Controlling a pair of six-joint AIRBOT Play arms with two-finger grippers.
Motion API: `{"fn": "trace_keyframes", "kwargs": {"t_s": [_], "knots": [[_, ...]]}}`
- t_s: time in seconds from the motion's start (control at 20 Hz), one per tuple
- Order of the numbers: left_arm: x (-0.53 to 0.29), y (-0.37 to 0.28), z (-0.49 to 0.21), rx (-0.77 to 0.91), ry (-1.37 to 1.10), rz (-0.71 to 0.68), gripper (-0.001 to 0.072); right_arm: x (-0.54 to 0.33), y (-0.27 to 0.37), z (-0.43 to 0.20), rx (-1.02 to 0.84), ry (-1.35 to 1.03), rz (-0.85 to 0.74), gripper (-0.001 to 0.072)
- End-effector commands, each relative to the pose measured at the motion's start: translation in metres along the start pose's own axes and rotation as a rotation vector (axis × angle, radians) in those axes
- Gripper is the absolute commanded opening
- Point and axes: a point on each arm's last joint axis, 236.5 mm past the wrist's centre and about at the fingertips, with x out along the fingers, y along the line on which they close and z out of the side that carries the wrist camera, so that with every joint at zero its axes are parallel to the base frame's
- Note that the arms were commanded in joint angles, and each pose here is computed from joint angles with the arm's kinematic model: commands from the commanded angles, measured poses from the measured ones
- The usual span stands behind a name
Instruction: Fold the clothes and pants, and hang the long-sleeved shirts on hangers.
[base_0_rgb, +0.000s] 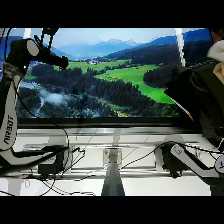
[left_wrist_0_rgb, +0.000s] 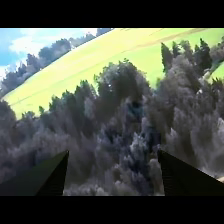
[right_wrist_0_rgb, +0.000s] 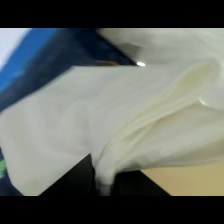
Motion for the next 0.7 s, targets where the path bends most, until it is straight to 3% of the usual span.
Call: {"fn": "trace_keyframes", "kwargs": {"t_s": [0.0, 0.05, 0.25, 0.4, 0.45, 0.6, 0.65], "knots": [[0.0, 0.001, 0.0, -0.001, -0.001, 0.001, 0.0629, -0.018, -0.087, -0.032, 0.192, 0.098, -0.248, 0.0432], [0.0, 0.001, 0.0, -0.001, -0.001, 0.001, 0.0629, -0.016, -0.095, -0.038, 0.214, 0.123, -0.271, 0.0706], [0.0, 0.001, 0.0, -0.001, -0.001, 0.001, 0.0629, -0.007, -0.083, -0.042, 0.188, 0.156, -0.202, 0.0656], [0.0, 0.001, 0.0, -0.001, -0.001, 0.001, 0.0629, 0.004, -0.045, -0.04, 0.087, 0.179, -0.059, 0.0298], [0.0, 0.001, 0.0, -0.001, -0.001, 0.001, 0.0629, 0.006, -0.024, -0.039, 0.031, 0.172, 0.01, 0.0213], [0.0, 0.001, 0.0, -0.001, -0.001, 0.001, 0.0629, 0.002, 0.046, -0.043, -0.177, 0.157, 0.204, 0.0024], [0.0, 0.001, 0.0, -0.001, -0.001, 0.001, 0.0629, -0.003, 0.072, -0.049, -0.272, 0.151, 0.273, 0.0014]]}}
